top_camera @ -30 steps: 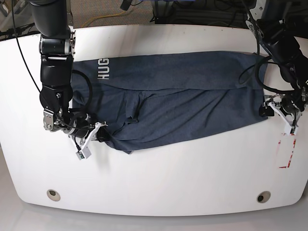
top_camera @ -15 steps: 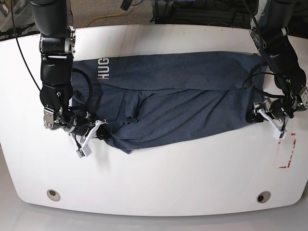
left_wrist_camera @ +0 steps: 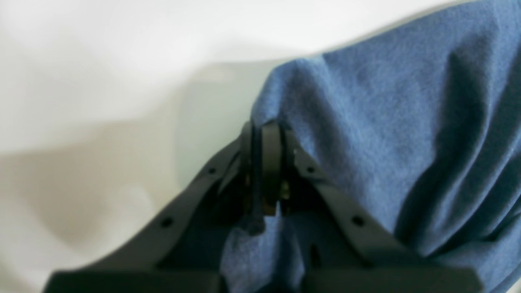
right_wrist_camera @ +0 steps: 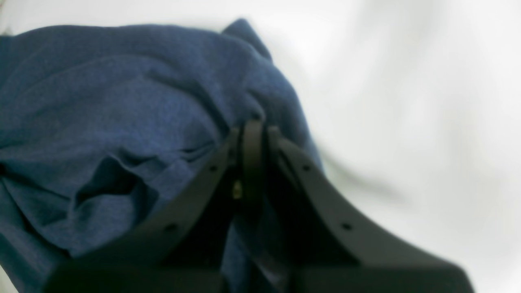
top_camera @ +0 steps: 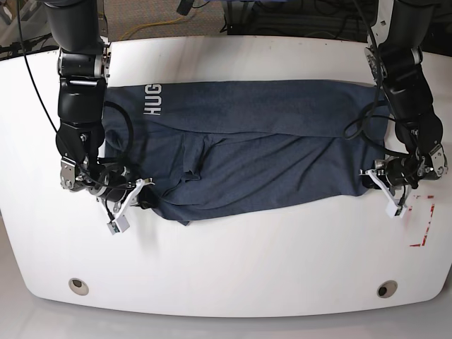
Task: Fold the T-shirt properly
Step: 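Move the left gripper to the shirt's opposite corner and grasp it, then release both grippers and move them inward over the shirt, then move both grippers to the folded edge by the printed text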
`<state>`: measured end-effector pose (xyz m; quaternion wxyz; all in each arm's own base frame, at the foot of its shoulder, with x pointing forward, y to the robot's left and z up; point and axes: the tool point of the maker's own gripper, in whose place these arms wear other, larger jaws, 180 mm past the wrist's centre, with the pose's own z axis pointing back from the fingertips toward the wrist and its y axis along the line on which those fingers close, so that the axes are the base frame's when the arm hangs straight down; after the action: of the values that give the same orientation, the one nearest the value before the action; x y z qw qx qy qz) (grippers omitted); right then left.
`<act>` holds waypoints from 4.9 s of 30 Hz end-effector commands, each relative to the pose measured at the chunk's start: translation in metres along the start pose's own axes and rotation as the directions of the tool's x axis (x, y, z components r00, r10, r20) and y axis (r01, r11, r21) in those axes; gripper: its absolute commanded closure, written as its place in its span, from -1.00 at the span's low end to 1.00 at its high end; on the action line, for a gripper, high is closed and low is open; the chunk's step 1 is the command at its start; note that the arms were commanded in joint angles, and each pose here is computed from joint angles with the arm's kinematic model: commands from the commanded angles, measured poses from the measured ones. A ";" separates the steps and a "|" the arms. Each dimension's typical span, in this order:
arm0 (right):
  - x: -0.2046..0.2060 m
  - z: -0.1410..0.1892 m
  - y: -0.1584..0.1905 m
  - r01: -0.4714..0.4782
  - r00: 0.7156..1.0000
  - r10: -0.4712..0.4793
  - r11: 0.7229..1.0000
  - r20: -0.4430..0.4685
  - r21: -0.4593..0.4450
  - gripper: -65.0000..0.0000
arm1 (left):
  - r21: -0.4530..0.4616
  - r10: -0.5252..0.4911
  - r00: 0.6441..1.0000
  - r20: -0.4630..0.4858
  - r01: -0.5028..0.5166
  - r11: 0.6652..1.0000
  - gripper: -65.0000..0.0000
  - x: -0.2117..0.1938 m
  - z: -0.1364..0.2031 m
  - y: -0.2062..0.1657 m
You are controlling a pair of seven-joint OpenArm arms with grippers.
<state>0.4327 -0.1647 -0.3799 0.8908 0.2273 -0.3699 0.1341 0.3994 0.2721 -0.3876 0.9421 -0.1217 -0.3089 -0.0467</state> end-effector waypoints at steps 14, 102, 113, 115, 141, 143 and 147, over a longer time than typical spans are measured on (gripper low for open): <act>0.074 0.042 0.007 -0.178 0.978 0.184 0.982 0.102 -0.060 1.00 | 0.161 -0.307 0.942 0.137 0.284 0.945 1.00 0.090 0.065 -0.020; -0.091 0.071 0.019 -0.092 0.992 0.084 0.993 -0.098 -0.074 -0.26 | 0.009 -0.338 0.938 -0.073 0.340 0.940 -0.88 -0.095 0.034 -0.073; -0.122 0.075 0.020 -0.102 0.988 0.089 0.990 -0.122 -0.100 -0.26 | -0.028 -0.359 0.915 -0.185 0.361 0.932 -0.88 -0.166 0.058 -0.083; -0.126 0.082 0.028 -0.131 0.984 0.117 0.987 -0.135 -0.097 -0.26 | -0.032 -0.385 0.900 -0.206 0.387 0.922 -0.88 -0.177 0.070 -0.083; -0.019 0.113 0.026 -0.327 0.945 0.316 0.919 -0.082 -0.219 -0.26 | 0.097 -0.483 0.874 -0.052 0.486 0.869 -0.88 -0.107 0.105 -0.087; -0.008 0.106 0.016 -0.299 0.954 0.291 0.928 -0.071 -0.221 -0.26 | 0.107 -0.485 0.872 -0.065 0.490 0.865 -0.88 -0.103 0.106 -0.083; 0.012 0.086 -0.009 -0.208 0.978 0.201 0.957 -0.056 -0.204 -0.26 | 0.126 -0.490 0.869 -0.068 0.494 0.860 -0.88 -0.094 0.106 -0.080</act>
<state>0.3785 -0.2070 -0.3268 0.8986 0.0863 -0.3794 0.2027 0.2434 0.2216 -0.3553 0.9169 0.0199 -0.3011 -0.2612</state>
